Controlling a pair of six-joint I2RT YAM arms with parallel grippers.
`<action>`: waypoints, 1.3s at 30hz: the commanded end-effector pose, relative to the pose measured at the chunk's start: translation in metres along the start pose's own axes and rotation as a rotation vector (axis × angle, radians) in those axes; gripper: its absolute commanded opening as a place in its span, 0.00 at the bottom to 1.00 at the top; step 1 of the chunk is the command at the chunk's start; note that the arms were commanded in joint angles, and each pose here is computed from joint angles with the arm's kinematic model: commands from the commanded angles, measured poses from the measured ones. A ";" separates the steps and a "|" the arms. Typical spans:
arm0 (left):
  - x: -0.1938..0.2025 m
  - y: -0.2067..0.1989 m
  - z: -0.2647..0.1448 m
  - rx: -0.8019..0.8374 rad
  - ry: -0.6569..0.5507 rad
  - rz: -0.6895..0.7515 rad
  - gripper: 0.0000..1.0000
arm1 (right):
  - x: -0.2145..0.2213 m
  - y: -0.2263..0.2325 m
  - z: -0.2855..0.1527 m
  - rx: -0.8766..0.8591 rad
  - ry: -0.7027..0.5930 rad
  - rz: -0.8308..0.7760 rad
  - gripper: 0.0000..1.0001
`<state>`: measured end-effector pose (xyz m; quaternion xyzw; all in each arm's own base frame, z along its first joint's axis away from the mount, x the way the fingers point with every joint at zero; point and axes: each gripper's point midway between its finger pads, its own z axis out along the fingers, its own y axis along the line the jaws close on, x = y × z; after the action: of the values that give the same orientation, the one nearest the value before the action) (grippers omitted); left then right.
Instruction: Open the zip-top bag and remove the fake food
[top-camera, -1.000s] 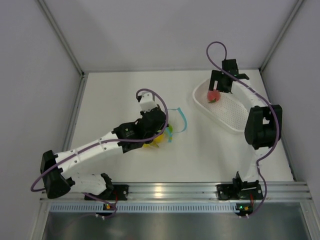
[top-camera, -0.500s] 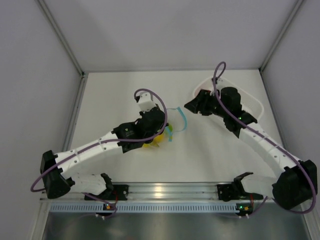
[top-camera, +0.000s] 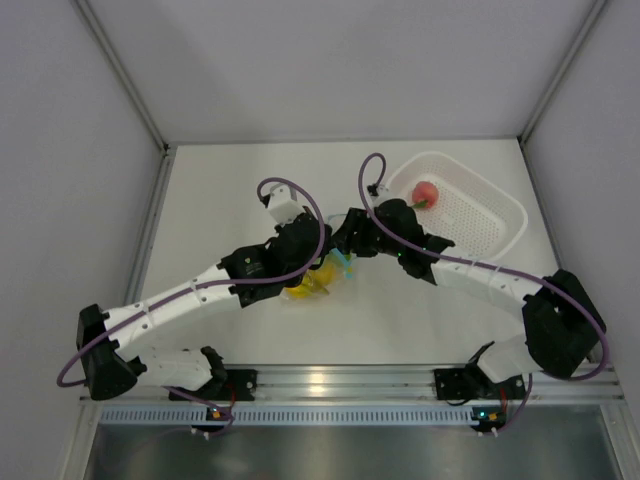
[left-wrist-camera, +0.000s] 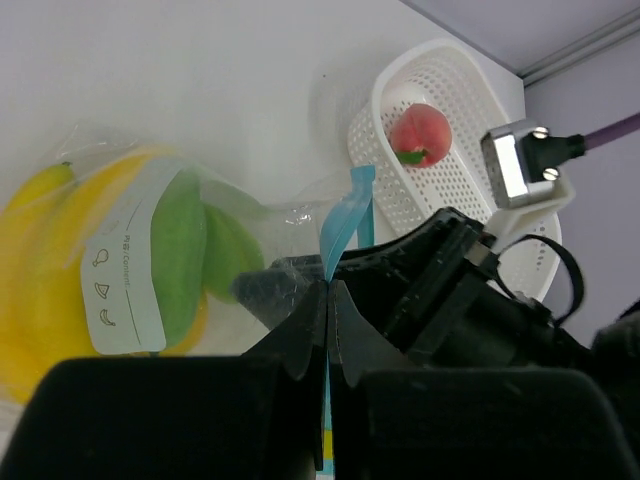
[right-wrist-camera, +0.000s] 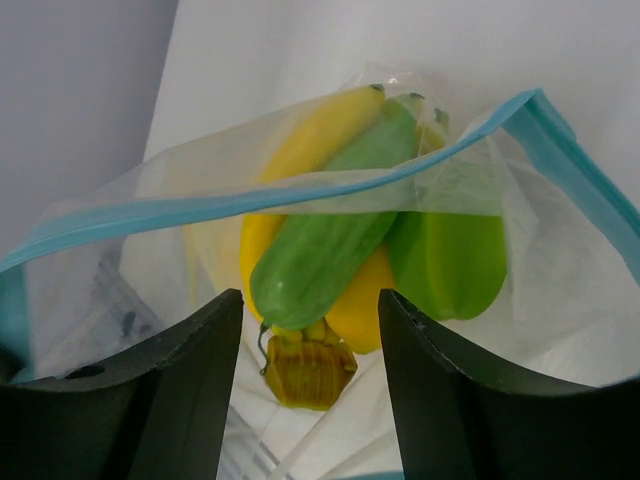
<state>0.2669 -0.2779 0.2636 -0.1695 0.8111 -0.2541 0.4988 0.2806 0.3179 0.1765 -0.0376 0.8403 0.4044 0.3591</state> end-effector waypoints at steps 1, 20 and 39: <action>-0.024 -0.018 -0.011 0.061 -0.057 -0.106 0.00 | -0.027 0.017 0.020 -0.015 -0.090 0.054 0.57; 0.005 0.017 -0.001 -0.014 -0.030 -0.118 0.00 | 0.046 -0.003 0.063 0.177 0.001 0.146 0.72; -0.011 0.037 -0.011 -0.038 -0.105 -0.080 0.00 | 0.012 0.003 0.037 0.208 -0.110 0.065 0.22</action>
<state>0.2587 -0.2497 0.2446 -0.2154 0.7977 -0.2528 0.5033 0.2909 0.3557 0.1190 0.0609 0.8772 0.3237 0.3493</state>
